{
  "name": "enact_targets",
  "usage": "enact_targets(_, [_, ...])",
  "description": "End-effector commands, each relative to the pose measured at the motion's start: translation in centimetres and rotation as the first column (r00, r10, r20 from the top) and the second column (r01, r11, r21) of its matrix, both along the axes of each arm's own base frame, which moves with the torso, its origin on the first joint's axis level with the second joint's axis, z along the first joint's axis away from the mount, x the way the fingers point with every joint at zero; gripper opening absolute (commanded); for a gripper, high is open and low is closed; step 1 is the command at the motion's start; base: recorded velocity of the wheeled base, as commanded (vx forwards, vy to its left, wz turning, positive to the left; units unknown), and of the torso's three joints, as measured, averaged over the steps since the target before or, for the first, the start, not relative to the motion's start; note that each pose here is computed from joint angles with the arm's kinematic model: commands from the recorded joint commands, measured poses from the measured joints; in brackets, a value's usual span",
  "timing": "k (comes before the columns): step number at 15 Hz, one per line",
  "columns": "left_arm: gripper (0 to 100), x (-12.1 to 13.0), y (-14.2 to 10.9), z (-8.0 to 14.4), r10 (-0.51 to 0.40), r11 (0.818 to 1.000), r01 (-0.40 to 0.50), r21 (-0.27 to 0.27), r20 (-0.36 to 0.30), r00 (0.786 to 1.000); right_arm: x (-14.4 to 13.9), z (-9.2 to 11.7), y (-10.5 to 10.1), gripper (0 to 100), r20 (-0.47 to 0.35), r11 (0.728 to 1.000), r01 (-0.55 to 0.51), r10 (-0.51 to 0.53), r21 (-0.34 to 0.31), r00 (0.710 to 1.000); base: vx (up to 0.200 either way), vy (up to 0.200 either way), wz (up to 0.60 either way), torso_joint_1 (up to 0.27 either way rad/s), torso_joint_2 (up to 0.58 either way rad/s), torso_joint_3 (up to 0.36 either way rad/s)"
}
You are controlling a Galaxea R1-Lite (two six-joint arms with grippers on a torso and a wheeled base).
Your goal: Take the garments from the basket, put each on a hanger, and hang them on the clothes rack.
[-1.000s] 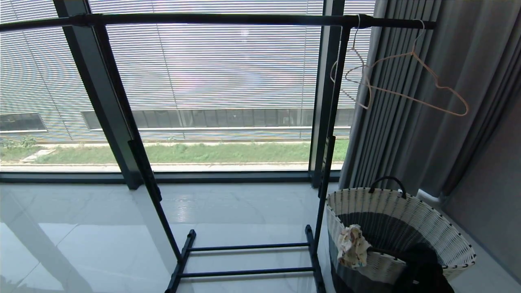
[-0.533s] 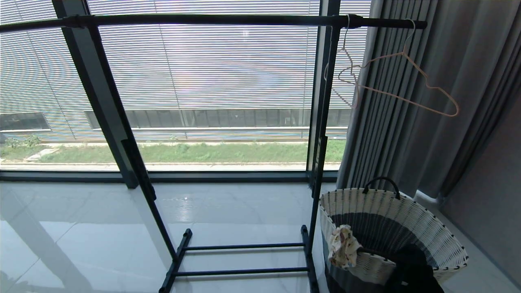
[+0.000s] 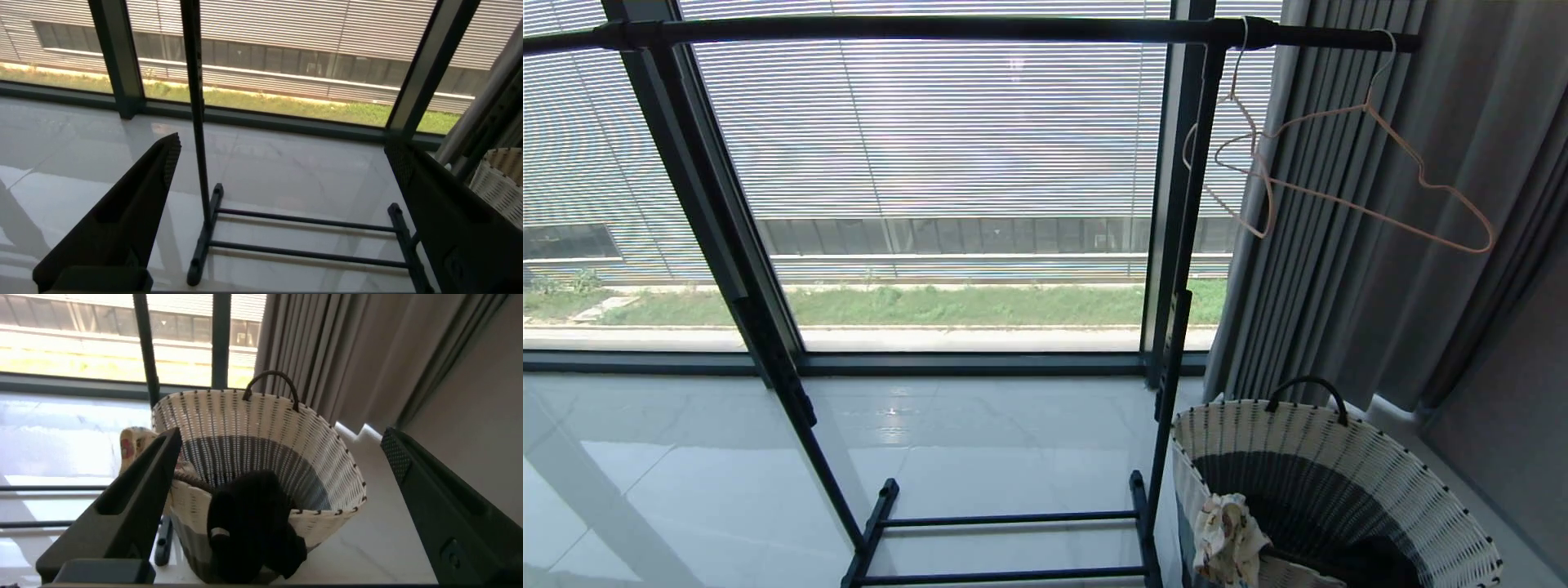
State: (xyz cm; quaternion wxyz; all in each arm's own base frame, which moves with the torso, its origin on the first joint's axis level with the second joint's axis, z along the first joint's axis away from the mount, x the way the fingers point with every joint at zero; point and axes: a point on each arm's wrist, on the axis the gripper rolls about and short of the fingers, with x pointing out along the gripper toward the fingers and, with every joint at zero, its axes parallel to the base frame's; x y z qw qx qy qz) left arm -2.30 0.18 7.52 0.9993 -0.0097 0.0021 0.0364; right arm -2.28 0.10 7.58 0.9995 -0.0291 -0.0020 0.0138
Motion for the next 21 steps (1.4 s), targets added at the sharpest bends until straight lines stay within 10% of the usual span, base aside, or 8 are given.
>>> enact_targets(1, [100, 0.0, 0.0, 0.0, 0.001, 1.0, -0.001, -0.002, 0.0, 1.0, 0.0, 0.0, 0.0, 100, 0.0, 1.0, -0.001, 0.001, -0.003, 1.0, 0.0, 0.0, 0.0, 0.0, 0.0, 0.0])
enact_targets(6, [100, 0.0, 0.0, 0.0, -0.001, 1.0, 0.001, 0.001, -0.001, 1.0, -0.4, 3.6, 0.1, 100, 0.026, 0.995, -0.102, 0.102, -0.021, 0.994, 0.0, 0.0, 0.0, 0.0, 0.0, 0.0])
enact_targets(8, [100, 0.0, 0.0, 0.0, 0.001, 1.0, -0.001, 0.0, 0.0, 1.0, 1.1, 6.0, 0.0, 100, -0.109, 0.982, -0.189, 0.185, -0.02, 0.977, 0.0, 0.0, 0.0, 0.0, 0.0, 0.0])
enact_targets(12, [100, 0.0, 0.0, 0.0, 0.001, 1.0, -0.001, 0.001, -0.001, 1.0, 10.3, 6.7, 1.2, 100, -0.587, 0.916, -0.354, 0.184, -0.187, 0.788, 0.0, 0.0, 0.0, 0.0, 0.0, 0.0])
enact_targets(17, [100, 0.0, 0.0, 0.0, 0.001, 1.0, -0.001, 0.003, 0.0, 1.0, 17.2, 2.0, 0.2, 100, -0.84, 0.765, -0.579, 0.096, -0.281, 0.535, 0.0, 0.0, 0.0, 0.0, 0.0, 0.0])
enact_targets(21, [100, 0.0, 0.0, 0.0, 0.001, 1.0, -0.001, 0.004, -0.002, 1.0, 21.6, -2.0, -0.6, 100, -0.867, 0.732, -0.62, 0.081, -0.283, 0.492, 0.0, 0.0, 0.0, 0.0, 0.0, 0.0])
